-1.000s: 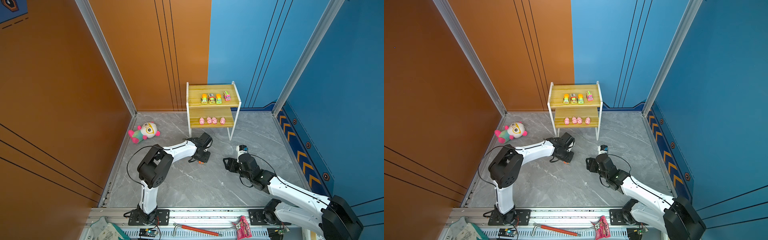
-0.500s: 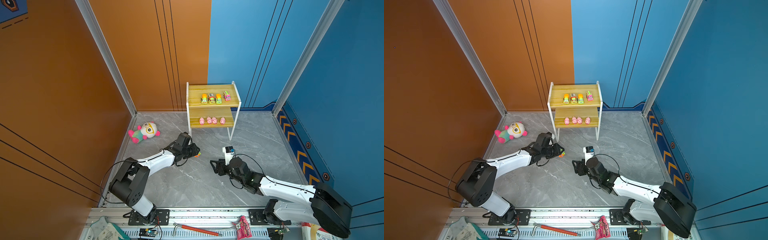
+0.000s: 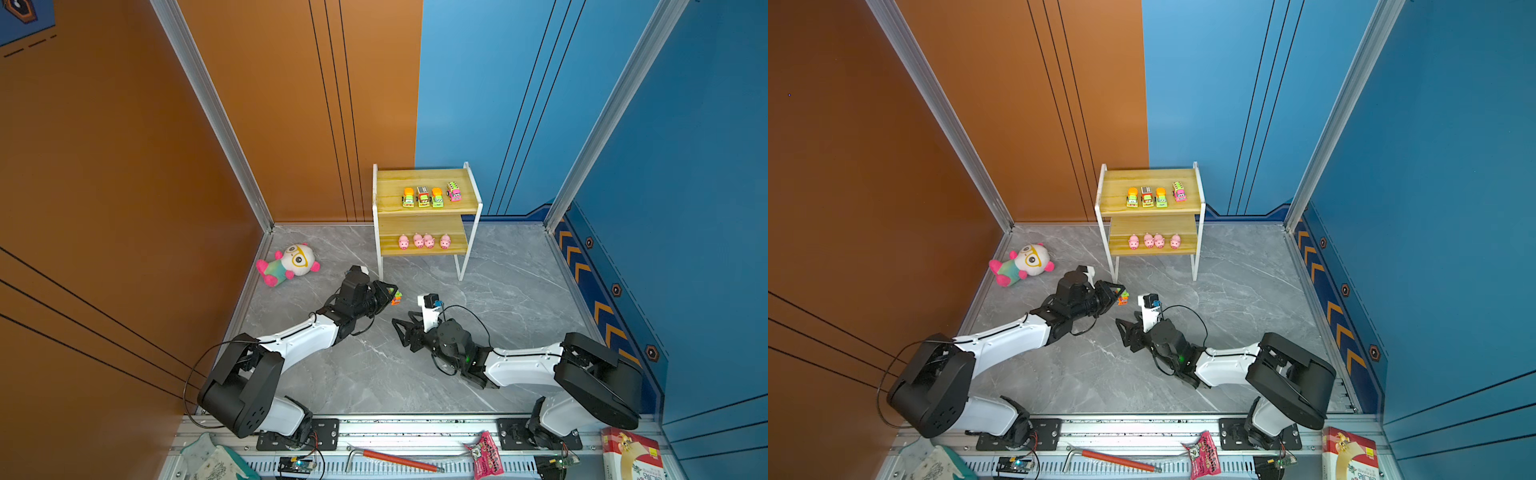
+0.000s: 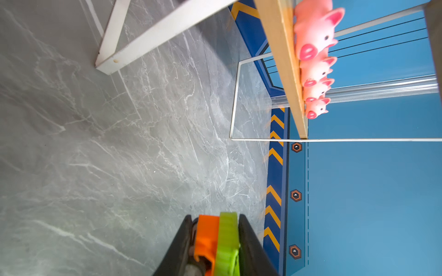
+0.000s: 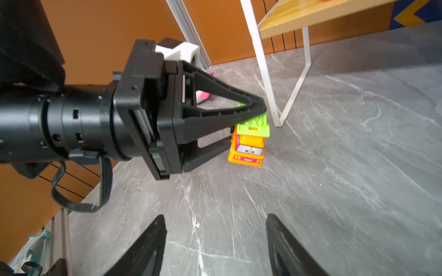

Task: Organize plastic toys on shelves
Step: Place the plastic toy at the center of the table.

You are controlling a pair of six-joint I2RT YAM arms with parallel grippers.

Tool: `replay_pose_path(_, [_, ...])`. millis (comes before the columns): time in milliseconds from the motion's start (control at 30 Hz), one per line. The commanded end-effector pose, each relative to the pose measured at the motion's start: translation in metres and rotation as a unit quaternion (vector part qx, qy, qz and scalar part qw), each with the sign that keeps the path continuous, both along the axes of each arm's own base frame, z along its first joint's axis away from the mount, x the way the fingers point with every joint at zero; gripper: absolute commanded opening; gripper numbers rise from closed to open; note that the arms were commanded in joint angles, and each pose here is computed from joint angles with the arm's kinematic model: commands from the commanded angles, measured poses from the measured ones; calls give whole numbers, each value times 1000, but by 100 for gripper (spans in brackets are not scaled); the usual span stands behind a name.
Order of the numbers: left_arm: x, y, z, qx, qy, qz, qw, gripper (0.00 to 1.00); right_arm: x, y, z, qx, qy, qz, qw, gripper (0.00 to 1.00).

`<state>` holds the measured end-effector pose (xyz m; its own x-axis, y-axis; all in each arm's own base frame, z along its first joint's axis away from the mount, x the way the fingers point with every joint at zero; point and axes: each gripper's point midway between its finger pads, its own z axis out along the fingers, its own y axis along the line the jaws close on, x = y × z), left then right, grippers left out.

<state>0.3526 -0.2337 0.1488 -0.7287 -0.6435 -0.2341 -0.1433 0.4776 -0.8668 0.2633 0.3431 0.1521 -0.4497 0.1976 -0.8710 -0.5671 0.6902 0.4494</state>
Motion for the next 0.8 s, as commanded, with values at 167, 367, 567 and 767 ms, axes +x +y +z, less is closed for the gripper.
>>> replay_pose_path(167, [-3, 11, 11, -26, -6, 25, 999, 30, 27, 0, 21, 20, -41, -30, 999, 63])
replay_pose_path(367, [-7, 13, 11, -35, -6, 30, 999, 31, 36, 11, 17, 12, -37, -20, 999, 62])
replay_pose_path(567, [-9, 12, 12, -44, -6, 29, 999, 33, 40, 20, 10, 9, -30, -18, 999, 59])
replay_pose_path(767, [-10, 13, 16, -47, -10, 28, 998, 34, 45, 23, 8, 6, -30, -22, 999, 56])
